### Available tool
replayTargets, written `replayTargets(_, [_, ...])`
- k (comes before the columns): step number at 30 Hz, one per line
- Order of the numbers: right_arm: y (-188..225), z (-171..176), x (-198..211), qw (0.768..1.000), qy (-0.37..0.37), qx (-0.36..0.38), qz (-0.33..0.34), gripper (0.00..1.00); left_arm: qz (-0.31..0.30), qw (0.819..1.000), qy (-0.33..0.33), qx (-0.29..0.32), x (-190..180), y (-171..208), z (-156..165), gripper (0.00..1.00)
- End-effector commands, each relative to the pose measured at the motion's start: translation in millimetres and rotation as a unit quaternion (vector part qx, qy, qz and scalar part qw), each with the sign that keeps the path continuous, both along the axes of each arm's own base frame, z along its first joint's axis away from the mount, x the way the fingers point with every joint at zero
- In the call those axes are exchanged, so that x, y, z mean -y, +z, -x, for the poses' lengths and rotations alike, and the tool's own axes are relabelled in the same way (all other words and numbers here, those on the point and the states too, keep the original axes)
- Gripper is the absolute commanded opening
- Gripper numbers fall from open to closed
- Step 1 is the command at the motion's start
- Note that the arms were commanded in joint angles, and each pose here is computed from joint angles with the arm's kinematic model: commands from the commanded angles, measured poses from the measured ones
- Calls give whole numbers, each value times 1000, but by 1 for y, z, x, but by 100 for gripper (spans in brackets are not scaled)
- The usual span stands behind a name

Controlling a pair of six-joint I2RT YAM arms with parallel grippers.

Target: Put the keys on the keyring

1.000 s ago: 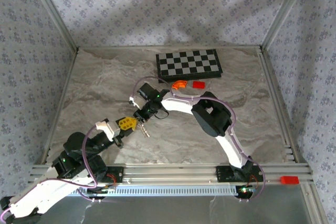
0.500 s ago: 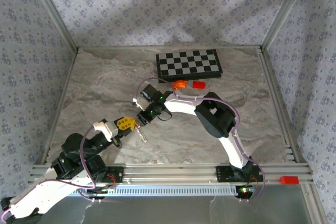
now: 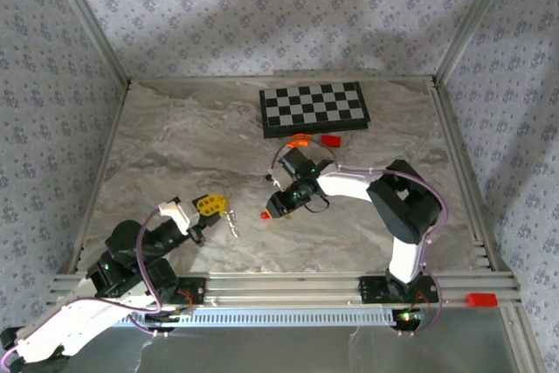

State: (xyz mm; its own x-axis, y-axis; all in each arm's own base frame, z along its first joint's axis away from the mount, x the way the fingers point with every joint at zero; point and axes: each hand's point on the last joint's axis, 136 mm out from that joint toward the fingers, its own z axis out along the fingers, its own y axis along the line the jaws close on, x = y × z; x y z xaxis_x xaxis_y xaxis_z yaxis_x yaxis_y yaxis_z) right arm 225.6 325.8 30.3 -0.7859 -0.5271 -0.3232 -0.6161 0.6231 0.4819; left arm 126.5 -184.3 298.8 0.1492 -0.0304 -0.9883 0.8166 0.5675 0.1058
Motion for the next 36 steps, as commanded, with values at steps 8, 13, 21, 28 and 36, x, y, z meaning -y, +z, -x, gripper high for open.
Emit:
replayTargets(8, [20, -2, 47, 996, -22, 25, 77, 42, 21, 1000, 0, 11, 0, 12, 0, 0])
replayTargets(13, [23, -20, 49, 995, -3, 46, 87, 43, 19, 1000, -3, 10, 1, 11, 1, 0])
replayTargets(21, [21, -24, 27, 993, 59, 40, 97, 42, 16, 1000, -9, 9, 3, 9, 2, 0])
replayTargets(28, [10, -17, 23, 991, 80, 22, 104, 41, 13, 1000, -12, 9, 5, 9, 2, 0])
replayTargets(36, [-3, -5, 22, 989, 99, 3, 113, 38, 12, 1000, -11, 8, 5, 8, 1, 0])
